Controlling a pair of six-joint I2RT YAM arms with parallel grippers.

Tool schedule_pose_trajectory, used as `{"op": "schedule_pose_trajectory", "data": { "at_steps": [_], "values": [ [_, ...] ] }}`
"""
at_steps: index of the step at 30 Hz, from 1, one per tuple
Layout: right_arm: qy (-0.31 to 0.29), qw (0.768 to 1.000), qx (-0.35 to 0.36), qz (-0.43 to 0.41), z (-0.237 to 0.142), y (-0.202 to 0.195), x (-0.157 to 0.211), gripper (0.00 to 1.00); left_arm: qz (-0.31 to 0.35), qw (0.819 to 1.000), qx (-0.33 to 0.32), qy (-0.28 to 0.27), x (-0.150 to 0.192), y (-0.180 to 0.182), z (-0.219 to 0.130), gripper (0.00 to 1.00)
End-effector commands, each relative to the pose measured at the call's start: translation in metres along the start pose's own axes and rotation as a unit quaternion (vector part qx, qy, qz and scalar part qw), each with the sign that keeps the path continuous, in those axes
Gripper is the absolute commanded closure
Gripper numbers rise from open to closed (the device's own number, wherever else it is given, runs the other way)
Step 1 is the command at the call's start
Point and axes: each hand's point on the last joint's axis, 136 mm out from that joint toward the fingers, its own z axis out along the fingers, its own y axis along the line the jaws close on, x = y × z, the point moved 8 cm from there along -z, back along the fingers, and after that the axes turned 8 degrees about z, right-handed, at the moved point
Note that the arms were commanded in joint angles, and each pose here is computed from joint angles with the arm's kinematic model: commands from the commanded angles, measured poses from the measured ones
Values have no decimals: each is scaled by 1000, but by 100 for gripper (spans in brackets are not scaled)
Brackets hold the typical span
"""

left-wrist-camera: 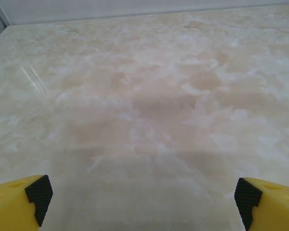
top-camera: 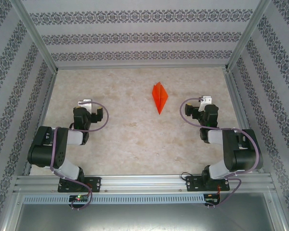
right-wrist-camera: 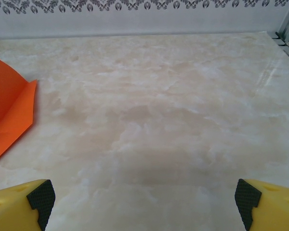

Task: Fold a paper plane with a square sheet of paper (fold left side to right side)
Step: Reset both arms

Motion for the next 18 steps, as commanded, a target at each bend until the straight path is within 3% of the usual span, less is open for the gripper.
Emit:
{"op": "schedule_pose_trajectory", "data": {
  "at_steps": [1,18],
  "values": [
    [-18,1000,5,-13,-1,2,-3,2,-16,1000,7,-4,-4,3,2,0],
    [-18,1000,8,-14,-1,2,-3,2,-16,1000,7,-5,-4,3,2,0]
  ]
}}
